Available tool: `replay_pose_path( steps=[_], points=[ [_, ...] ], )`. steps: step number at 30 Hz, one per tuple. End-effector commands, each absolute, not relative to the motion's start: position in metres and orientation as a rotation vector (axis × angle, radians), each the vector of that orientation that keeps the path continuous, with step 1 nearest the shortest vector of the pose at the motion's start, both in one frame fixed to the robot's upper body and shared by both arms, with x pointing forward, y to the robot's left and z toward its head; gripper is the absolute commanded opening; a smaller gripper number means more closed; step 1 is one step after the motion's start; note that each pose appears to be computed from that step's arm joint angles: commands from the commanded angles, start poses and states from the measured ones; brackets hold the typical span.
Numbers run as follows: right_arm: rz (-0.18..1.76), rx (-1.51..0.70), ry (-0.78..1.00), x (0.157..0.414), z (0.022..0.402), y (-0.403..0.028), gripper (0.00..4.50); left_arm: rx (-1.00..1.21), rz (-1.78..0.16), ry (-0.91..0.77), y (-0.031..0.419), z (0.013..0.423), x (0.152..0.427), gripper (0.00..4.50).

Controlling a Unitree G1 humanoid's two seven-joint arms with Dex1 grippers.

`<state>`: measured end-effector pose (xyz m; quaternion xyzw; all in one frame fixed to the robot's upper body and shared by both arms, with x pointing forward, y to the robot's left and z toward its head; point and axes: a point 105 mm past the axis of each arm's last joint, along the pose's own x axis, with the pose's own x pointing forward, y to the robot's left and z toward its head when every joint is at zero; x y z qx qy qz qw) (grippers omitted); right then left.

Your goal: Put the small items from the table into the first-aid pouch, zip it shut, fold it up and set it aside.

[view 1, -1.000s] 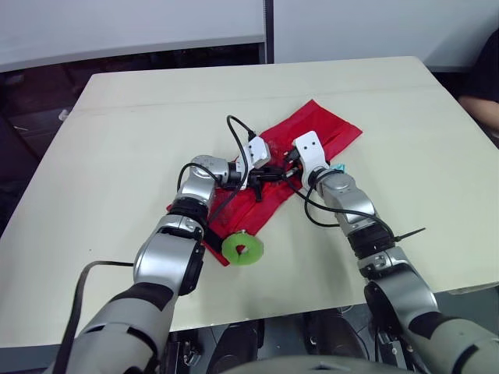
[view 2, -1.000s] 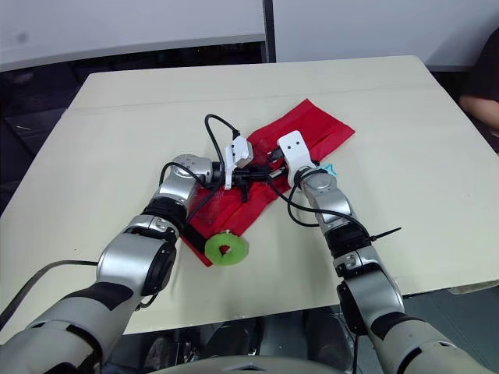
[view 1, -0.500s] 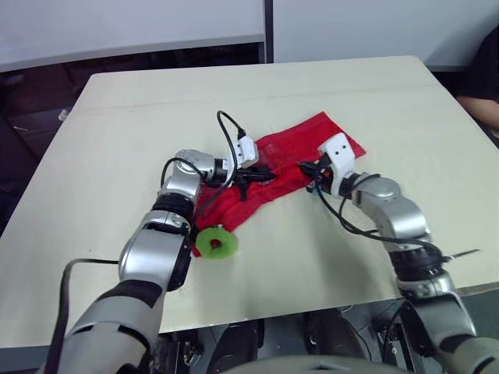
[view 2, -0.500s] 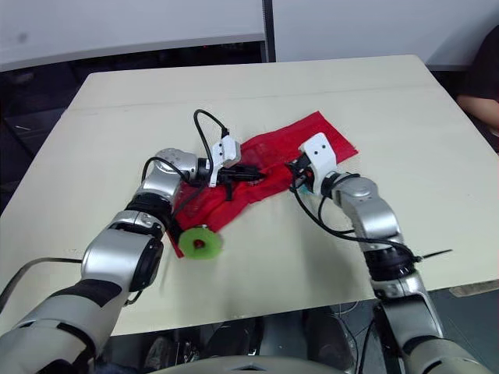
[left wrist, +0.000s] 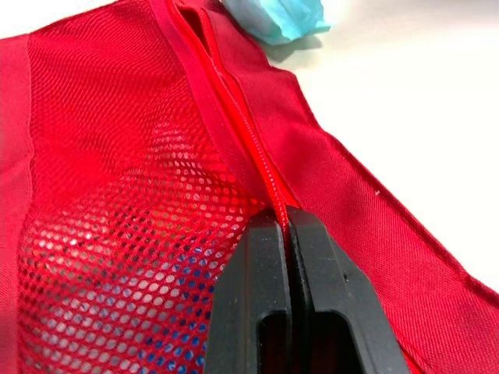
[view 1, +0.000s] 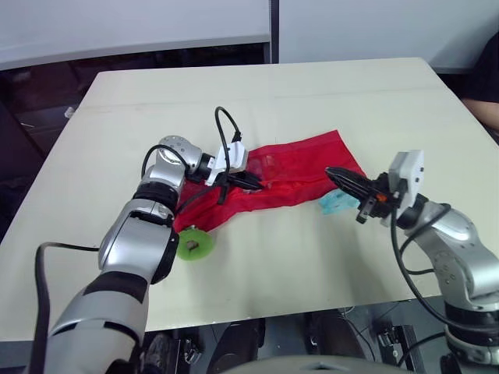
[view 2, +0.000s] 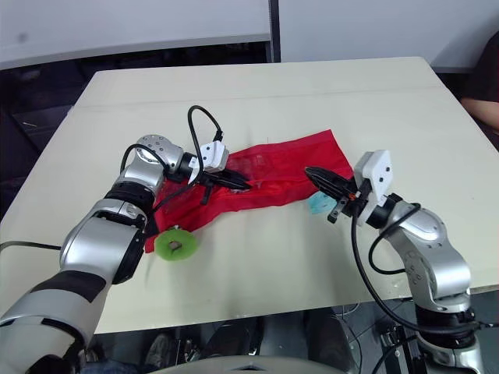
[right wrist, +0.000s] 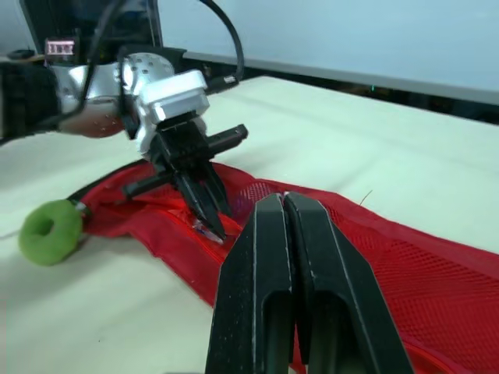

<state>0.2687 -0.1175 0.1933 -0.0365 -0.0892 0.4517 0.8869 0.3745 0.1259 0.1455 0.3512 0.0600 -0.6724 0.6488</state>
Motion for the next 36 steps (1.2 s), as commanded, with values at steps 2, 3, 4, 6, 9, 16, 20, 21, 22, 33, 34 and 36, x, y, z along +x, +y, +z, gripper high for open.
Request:
replay_pose_path(
  steps=[2,3,4,6,9,16,20,21,22,33,34,36],
  points=[
    [0.92,-0.123,-0.25,0.257,0.207,-0.131,0.06,0.911,-1.477,0.098,0.136,0.161,0.381,0.0],
    [0.917,-0.133,-0.248,0.257,0.207,-0.133,0.06,0.889,-1.467,0.092,0.135,0.163,0.382,0.0],
    [0.911,-0.138,-0.252,0.256,0.208,-0.135,0.06,0.876,-1.458,0.081,0.134,0.165,0.383,0.0],
    [0.904,-0.131,-0.272,0.253,0.214,-0.139,0.0,0.862,-1.462,0.077,0.135,0.166,0.383,0.97],
    [0.908,-0.125,-0.284,0.246,0.221,-0.14,0.0,0.815,-1.466,0.06,0.136,0.169,0.381,2.15],
    [0.909,-0.148,-0.266,0.235,0.225,-0.14,0.0,0.716,-1.377,-0.022,0.121,0.173,0.388,4.46],
    [0.901,-0.134,-0.275,0.232,0.232,-0.143,0.0,0.768,-1.329,-0.018,0.103,0.158,0.385,4.46],
    [0.896,-0.146,-0.263,0.23,0.23,-0.146,0.0,0.783,-1.321,-0.019,0.096,0.154,0.384,4.46],
    [0.886,-0.168,-0.241,0.228,0.228,-0.153,0.0,0.789,-1.297,-0.02,0.087,0.149,0.384,4.46],
    [0.822,-0.222,-0.191,0.218,0.225,-0.176,0.0,0.786,-1.062,-0.057,0.034,0.129,0.392,2.33],
    [0.817,-0.222,-0.191,0.217,0.224,-0.177,0.0,0.807,-1.053,-0.07,0.033,0.13,0.391,1.87],
    [0.809,-0.221,-0.189,0.215,0.222,-0.178,0.0,0.848,-1.058,-0.106,0.031,0.131,0.388,1.06]
  ],
)
